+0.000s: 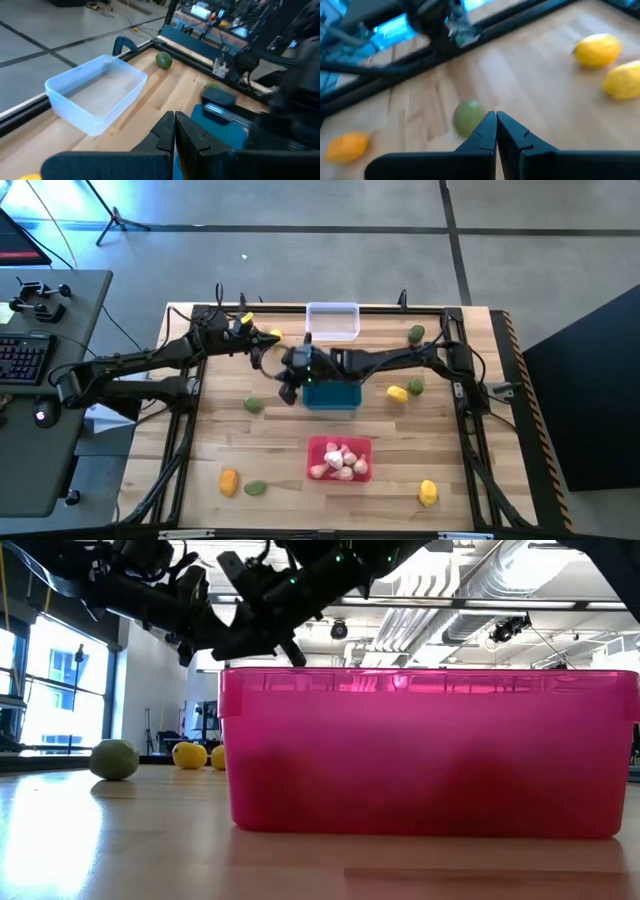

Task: Sort produce into baskets
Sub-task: Put the top right green lime into the transparent bin

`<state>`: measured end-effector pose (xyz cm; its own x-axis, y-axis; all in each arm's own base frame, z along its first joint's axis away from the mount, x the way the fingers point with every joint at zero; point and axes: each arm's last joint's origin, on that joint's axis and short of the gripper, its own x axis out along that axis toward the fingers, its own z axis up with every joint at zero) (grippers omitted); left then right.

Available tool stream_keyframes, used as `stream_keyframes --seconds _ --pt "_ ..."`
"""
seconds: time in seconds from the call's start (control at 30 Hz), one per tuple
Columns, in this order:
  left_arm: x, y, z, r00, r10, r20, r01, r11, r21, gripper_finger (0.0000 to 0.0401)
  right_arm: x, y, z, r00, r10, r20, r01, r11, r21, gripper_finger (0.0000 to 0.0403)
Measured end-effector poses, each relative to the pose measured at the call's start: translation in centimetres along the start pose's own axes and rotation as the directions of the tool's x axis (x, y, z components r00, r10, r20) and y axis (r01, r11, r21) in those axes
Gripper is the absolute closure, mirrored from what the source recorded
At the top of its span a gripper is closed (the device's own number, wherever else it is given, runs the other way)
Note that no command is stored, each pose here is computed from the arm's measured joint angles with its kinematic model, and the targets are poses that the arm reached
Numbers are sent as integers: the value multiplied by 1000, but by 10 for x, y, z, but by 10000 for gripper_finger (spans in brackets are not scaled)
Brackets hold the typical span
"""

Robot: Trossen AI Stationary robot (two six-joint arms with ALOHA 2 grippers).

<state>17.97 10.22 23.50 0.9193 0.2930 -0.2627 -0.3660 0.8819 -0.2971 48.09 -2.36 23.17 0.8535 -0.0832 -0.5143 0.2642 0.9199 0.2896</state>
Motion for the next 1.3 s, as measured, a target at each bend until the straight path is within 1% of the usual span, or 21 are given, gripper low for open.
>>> stream_keyframes --seconds 0.07,0.13,0.23,0.33,0.4,0.47,0.57,0.67,0.77,0.9,0.97,1.0,1.07,1.13,1.2,1.3 --pt "0 5 2 1000 -22 5 22 1000 -6 401 3 -9 -4 1000 -7 17 6 999 32 403" --pt "-1 10 5 999 -39 24 39 999 -5 401 9 -16 -14 999 -3 40 0 997 76 403" --pt "0 16 6 999 -21 29 21 1000 0 401 14 -27 -30 995 -17 103 -1 985 172 403" --pt "-2 19 7 999 -6 41 7 1000 -12 401 9 -36 -36 990 -29 141 -6 970 242 403" --pt "-2 20 7 999 -8 39 9 1000 -24 401 -1 -38 -34 984 -71 161 28 966 256 403" --pt "-2 20 8 999 -22 42 23 999 -25 401 -17 -43 -29 978 -120 172 72 961 266 403" --pt "-2 20 8 999 -26 44 28 999 -43 401 -43 -55 -30 969 -217 120 177 944 277 403" --pt "-2 20 9 998 -29 60 32 998 -47 401 -78 -69 -32 947 -310 84 276 920 280 403" --pt "-2 20 10 998 -15 67 18 999 -47 401 -115 -88 -41 910 -408 70 369 877 309 403" --pt "-3 22 11 994 61 90 -54 996 -74 401 -157 -122 -63 866 -500 -1 463 802 377 403" --pt "-3 23 11 992 84 98 -79 995 -61 401 -177 -135 -70 848 -530 -14 486 767 419 403" --pt "-3 23 11 990 95 100 -90 994 -54 401 -186 -140 -74 847 -532 -27 490 759 429 403" --pt "-3 24 12 985 132 109 -126 990 -58 401 -200 -149 -85 854 -517 -65 491 759 427 403" --pt "-3 25 12 978 172 118 -164 983 -81 401 -212 -156 -90 854 -514 -77 490 749 445 403" --pt "-3 27 12 966 222 130 -208 972 -109 401 -223 -163 -94 840 -532 -102 514 724 459 402" --pt "-4 28 12 950 280 141 -263 957 -124 401 -237 -172 -102 821 -533 -206 560 679 474 392"
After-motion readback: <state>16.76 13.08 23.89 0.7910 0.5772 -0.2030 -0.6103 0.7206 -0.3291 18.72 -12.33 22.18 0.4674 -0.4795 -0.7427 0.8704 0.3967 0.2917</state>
